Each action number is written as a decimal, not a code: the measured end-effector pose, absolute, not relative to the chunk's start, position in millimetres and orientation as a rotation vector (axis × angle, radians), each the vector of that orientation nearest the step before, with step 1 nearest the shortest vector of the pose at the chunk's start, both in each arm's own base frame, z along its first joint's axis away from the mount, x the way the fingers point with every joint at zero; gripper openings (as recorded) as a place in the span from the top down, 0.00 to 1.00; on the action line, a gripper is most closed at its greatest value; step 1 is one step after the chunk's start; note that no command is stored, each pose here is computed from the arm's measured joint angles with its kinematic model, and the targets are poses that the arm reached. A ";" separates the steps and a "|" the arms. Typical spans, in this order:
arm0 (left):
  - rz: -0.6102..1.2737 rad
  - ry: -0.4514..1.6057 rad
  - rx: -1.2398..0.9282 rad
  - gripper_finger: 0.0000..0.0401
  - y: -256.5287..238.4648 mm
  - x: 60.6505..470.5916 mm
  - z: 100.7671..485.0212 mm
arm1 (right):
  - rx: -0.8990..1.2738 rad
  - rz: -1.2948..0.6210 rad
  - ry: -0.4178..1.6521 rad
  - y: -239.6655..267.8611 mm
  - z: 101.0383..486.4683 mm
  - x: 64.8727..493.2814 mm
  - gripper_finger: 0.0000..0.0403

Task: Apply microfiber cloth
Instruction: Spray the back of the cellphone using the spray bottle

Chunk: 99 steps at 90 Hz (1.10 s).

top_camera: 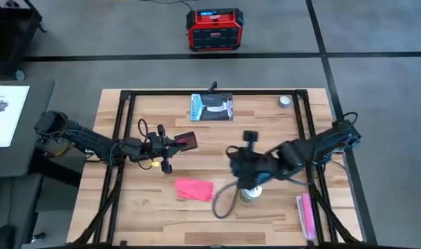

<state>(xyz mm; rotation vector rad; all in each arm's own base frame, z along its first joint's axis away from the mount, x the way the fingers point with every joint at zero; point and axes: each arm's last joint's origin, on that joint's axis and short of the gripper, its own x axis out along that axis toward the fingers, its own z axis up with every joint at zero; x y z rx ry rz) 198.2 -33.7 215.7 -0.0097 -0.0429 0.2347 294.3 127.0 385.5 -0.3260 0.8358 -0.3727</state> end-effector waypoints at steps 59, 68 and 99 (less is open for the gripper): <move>0.238 -0.021 -0.003 1.00 -21.3 200.7 213.5 | -0.154 -0.481 0.805 106.3 377.3 221.1 1.00; 0.227 -0.021 -0.012 1.00 -18.4 201.3 213.4 | -0.105 -0.401 0.745 95.3 367.5 214.2 1.00; 0.232 0.020 -0.007 1.00 -16.4 201.5 209.3 | 0.055 -0.266 0.667 59.9 305.7 174.9 1.00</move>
